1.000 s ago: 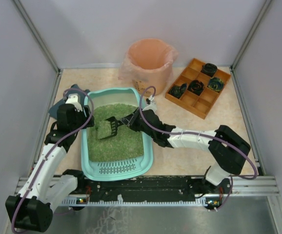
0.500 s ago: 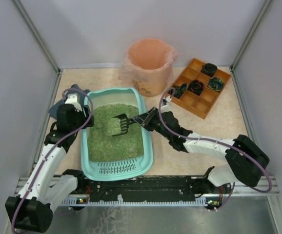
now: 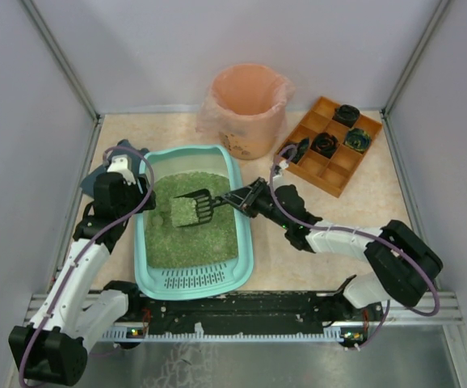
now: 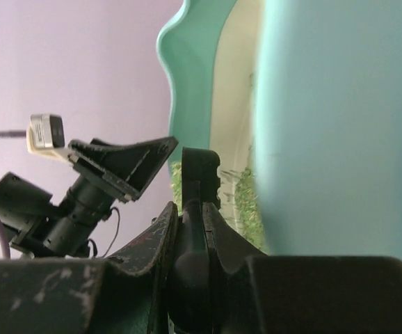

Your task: Clean the litter box

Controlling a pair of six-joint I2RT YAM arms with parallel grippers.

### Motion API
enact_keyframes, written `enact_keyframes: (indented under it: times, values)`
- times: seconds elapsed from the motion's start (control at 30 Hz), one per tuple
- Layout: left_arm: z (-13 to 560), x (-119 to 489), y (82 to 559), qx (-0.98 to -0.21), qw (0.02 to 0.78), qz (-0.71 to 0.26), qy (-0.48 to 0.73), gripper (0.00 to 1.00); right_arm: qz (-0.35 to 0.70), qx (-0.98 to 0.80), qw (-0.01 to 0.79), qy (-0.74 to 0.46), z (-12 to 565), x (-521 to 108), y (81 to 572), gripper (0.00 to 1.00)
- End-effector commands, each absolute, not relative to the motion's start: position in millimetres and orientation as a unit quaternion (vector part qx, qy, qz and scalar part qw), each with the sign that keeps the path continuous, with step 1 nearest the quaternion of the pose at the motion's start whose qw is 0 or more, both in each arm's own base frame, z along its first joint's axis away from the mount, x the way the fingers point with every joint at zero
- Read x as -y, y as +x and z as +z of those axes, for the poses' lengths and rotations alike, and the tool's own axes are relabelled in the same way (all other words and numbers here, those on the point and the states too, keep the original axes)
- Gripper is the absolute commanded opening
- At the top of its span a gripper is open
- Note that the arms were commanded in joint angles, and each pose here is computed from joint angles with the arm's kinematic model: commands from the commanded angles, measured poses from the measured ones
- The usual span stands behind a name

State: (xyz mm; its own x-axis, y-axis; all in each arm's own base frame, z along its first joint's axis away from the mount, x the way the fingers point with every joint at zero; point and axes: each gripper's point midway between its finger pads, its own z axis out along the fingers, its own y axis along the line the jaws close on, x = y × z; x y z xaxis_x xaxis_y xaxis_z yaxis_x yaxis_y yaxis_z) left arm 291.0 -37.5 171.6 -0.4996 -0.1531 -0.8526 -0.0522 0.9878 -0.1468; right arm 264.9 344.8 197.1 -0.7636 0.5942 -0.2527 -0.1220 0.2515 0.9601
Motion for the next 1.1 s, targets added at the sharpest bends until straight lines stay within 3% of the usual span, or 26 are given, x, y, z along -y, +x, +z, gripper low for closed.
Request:
enact_keyframes:
  times: [0.0, 0.1, 0.23, 0.4, 0.53, 0.67, 0.83, 0.97, 1.07]
  values:
    - [180, 39, 294, -0.858, 0.507, -0.054, -0.059, 0.71, 0.624, -0.68, 0.33, 0.196, 233, -319, 277, 0.0]
    - [183, 41, 296, -0.853, 0.515, -0.059, -0.055, 0.71, 0.627, -0.699, 0.323, 0.117, 246, -350, 262, 0.0]
    - [179, 39, 294, -0.863, 0.498, -0.054, -0.061, 0.71, 0.608, -0.688, 0.344, 0.196, 229, -310, 282, 0.0]
    - [182, 40, 296, -0.853, 0.516, -0.056, -0.056, 0.71, 0.626, -0.699, 0.329, 0.106, 245, -347, 264, 0.0]
    - [178, 39, 294, -0.862, 0.5, -0.053, -0.061, 0.71, 0.616, -0.681, 0.345, 0.194, 229, -308, 280, 0.0]
    - [182, 41, 297, -0.854, 0.514, -0.058, -0.054, 0.71, 0.624, -0.699, 0.337, 0.094, 249, -350, 259, 0.0]
    - [177, 40, 294, -0.865, 0.495, -0.054, -0.059, 0.71, 0.612, -0.683, 0.355, 0.182, 233, -307, 278, 0.0]
    - [181, 42, 297, -0.854, 0.514, -0.06, -0.052, 0.71, 0.615, -0.704, 0.346, 0.084, 249, -349, 257, 0.0]
    - [177, 42, 295, -0.864, 0.497, -0.059, -0.051, 0.71, 0.589, -0.704, 0.369, 0.143, 236, -321, 273, 0.0]
